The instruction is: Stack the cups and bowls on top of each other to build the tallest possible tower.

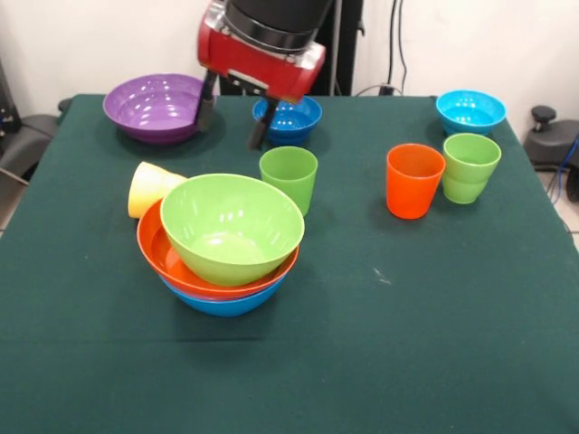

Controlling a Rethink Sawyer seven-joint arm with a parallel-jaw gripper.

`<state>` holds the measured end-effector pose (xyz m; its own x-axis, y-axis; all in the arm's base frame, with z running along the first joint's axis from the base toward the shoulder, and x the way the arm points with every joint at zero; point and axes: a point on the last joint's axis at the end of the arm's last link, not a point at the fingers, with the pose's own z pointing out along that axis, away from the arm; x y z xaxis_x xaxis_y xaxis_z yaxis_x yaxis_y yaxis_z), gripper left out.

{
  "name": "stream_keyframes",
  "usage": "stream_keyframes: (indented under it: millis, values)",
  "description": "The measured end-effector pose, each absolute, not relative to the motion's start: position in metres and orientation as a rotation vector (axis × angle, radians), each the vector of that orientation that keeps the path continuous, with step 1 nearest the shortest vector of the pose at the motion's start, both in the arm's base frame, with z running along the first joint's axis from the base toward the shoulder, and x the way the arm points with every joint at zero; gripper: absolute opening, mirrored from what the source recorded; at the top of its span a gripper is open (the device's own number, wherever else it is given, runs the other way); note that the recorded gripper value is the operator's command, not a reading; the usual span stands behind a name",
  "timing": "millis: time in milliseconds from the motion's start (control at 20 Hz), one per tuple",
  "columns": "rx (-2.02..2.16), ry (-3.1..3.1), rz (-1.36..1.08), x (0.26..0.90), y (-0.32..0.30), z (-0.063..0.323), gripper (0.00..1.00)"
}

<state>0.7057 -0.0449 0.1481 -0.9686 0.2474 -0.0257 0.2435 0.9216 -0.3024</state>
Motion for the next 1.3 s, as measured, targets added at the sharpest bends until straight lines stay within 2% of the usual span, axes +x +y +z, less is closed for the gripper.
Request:
stream_keyframes:
  millis: [700,1300]
  values:
    - [-0.433,-2.993,0.589,0.66,-0.11,0.12,1.0]
    - [-0.417,-2.905,0.607,0.619,-0.121,0.093,1.0]
